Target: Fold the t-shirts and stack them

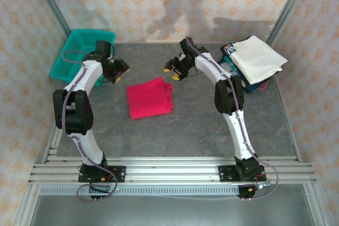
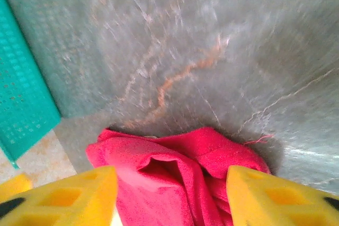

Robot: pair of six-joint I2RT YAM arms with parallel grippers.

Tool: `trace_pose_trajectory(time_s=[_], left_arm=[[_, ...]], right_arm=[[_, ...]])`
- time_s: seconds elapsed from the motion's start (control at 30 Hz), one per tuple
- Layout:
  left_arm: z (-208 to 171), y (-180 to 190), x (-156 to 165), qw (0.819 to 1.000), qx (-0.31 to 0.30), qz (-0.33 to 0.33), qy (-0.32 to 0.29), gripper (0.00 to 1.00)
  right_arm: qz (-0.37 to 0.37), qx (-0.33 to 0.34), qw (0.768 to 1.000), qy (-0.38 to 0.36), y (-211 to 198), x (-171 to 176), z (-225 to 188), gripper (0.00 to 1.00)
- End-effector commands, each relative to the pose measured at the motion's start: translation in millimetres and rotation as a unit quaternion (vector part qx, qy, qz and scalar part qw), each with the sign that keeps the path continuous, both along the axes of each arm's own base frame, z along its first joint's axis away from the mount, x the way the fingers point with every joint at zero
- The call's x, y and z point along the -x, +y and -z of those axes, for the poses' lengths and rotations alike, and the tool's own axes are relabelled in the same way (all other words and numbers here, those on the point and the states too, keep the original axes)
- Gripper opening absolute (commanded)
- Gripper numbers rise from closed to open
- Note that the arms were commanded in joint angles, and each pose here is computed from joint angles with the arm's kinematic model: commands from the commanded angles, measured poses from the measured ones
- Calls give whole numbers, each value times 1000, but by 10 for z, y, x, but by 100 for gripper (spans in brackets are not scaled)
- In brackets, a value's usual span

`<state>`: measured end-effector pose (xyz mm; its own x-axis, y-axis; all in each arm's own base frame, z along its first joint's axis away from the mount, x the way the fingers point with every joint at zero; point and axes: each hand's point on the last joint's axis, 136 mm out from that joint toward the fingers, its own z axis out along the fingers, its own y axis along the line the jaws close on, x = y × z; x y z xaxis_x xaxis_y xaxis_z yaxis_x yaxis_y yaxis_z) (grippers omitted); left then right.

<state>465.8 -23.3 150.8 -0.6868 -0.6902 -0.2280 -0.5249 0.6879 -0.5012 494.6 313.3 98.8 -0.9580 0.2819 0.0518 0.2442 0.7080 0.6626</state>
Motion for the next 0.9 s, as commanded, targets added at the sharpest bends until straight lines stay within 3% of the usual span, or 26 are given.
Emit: trace_pose_trajectory(time_s=[0.0,0.13,0.27,0.37,0.43,0.5,0.6,0.87], left_arm=[[-948,52,-9,995,-30,0,-91,78],[-1476,-93,339,988,-37,32,-145,80],[-1663,-332,873,975,-74,102,-180,80],[-1585,-412,1331,969,-95,131,-186,83],[-1465,-388,1621,969,-94,127,-190,86],[-1372,-352,1870,969,-92,120,-195,87],[-1267,-259,2225,970,-101,107,-193,90],[-1118,3,2829,972,-146,76,-170,92]], right_arm=[[-18,43,996,-81,-206,58,-629,66],[-65,86,988,-106,-338,482,-666,76],[-103,99,982,-121,-292,729,-477,81],[-133,129,975,-124,-236,771,-253,82],[-145,142,971,-123,-176,744,-106,84],[-154,150,968,-126,-120,696,-4,93],[-162,158,965,-135,-37,613,140,94],[-167,147,965,-136,171,461,334,95]])
